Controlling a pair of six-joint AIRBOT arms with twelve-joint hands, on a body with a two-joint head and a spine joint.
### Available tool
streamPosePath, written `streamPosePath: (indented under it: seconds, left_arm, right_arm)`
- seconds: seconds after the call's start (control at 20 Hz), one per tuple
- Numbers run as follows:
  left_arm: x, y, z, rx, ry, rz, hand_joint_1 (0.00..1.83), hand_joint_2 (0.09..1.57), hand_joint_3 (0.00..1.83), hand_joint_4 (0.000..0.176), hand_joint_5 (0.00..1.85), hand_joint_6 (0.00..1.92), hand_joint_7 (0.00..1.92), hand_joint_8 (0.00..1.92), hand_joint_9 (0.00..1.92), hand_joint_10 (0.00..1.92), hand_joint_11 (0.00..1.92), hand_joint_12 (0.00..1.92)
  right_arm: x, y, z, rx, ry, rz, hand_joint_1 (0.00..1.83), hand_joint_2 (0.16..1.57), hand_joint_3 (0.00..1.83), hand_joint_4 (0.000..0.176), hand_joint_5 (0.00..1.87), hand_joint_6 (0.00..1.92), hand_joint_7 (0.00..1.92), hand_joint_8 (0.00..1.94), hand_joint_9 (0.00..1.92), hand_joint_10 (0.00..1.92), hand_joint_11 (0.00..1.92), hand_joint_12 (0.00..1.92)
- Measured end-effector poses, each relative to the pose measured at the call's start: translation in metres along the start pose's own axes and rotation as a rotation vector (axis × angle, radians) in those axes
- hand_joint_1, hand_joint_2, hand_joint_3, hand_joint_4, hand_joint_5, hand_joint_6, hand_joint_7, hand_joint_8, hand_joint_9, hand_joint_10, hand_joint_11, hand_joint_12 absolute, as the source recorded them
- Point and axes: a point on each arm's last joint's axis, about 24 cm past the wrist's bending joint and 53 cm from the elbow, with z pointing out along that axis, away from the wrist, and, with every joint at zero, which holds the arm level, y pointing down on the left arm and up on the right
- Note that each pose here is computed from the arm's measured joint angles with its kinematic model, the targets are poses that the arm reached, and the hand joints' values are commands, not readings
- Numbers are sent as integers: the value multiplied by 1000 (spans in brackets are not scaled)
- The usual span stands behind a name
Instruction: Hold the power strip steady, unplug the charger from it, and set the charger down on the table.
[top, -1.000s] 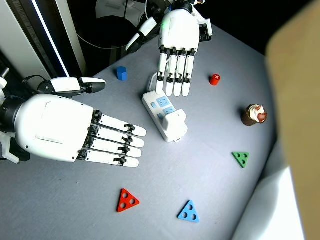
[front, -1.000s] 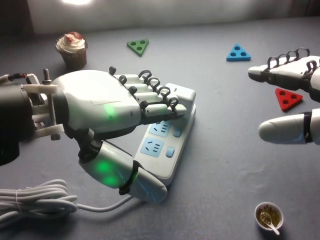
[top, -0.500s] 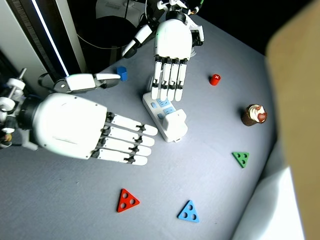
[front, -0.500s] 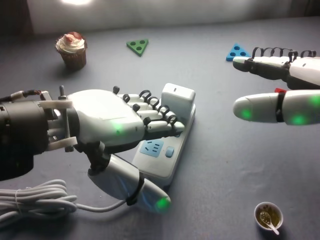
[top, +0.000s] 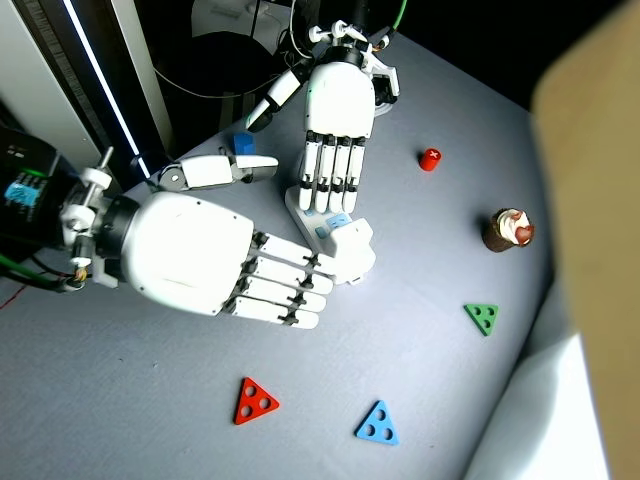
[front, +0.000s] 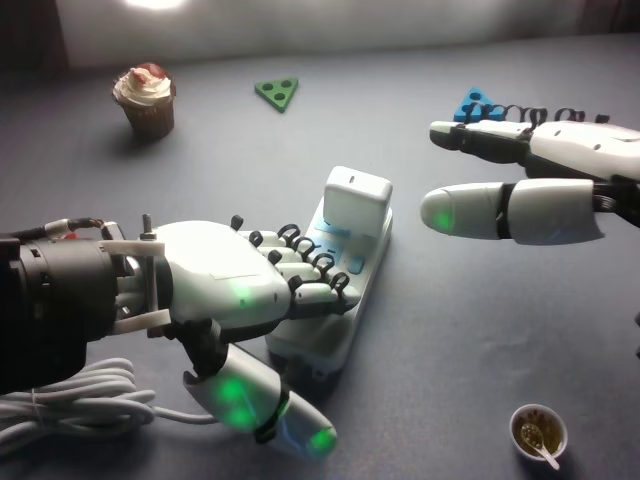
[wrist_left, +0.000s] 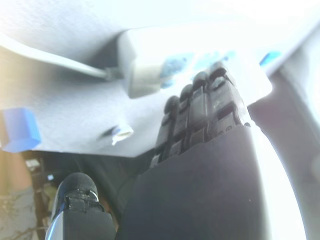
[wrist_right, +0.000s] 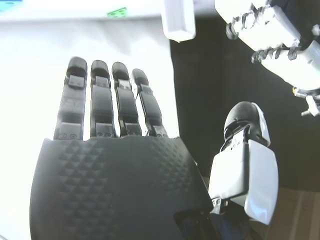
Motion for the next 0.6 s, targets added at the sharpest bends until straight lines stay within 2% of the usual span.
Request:
streamPosePath:
  seconds: [0.1, 0.3, 0.35, 0.45, 0.6]
  left_arm:
    - [3, 3, 0, -5, 6, -1, 0, 940, 4, 0, 0, 0, 0, 0, 0, 0, 0, 0]
    - [9, 7, -1, -11, 19, -3, 0, 947, 6, 0, 0, 0, 0, 0, 0, 0, 0, 0]
    - [11, 8, -1, -12, 25, -4, 0, 946, 5, 0, 0, 0, 0, 0, 0, 0, 0, 0]
    - [13, 8, -1, -10, 28, -5, 0, 945, 4, 0, 0, 0, 0, 0, 0, 0, 0, 0]
    - [17, 8, -1, -4, 38, -8, 0, 945, 3, 0, 0, 0, 0, 0, 0, 0, 0, 0]
  right_arm:
    - [0, 1, 1, -6, -4, 3, 105, 1048, 21, 0, 70, 0, 109, 0, 92, 0, 83, 32]
    - [-3, 0, 6, -11, -18, 4, 435, 1127, 14, 0, 79, 1, 149, 2, 141, 4, 146, 45]
    - [-4, -1, 7, -10, -19, 4, 670, 1107, 0, 0, 96, 8, 147, 2, 145, 5, 160, 49]
    - [-6, -2, 8, -4, -34, 40, 846, 1107, 0, 0, 111, 9, 134, 0, 125, 1, 154, 44]
    - [-3, -1, 11, -7, -42, 60, 849, 1156, 7, 0, 180, 18, 177, 10, 155, 9, 179, 50]
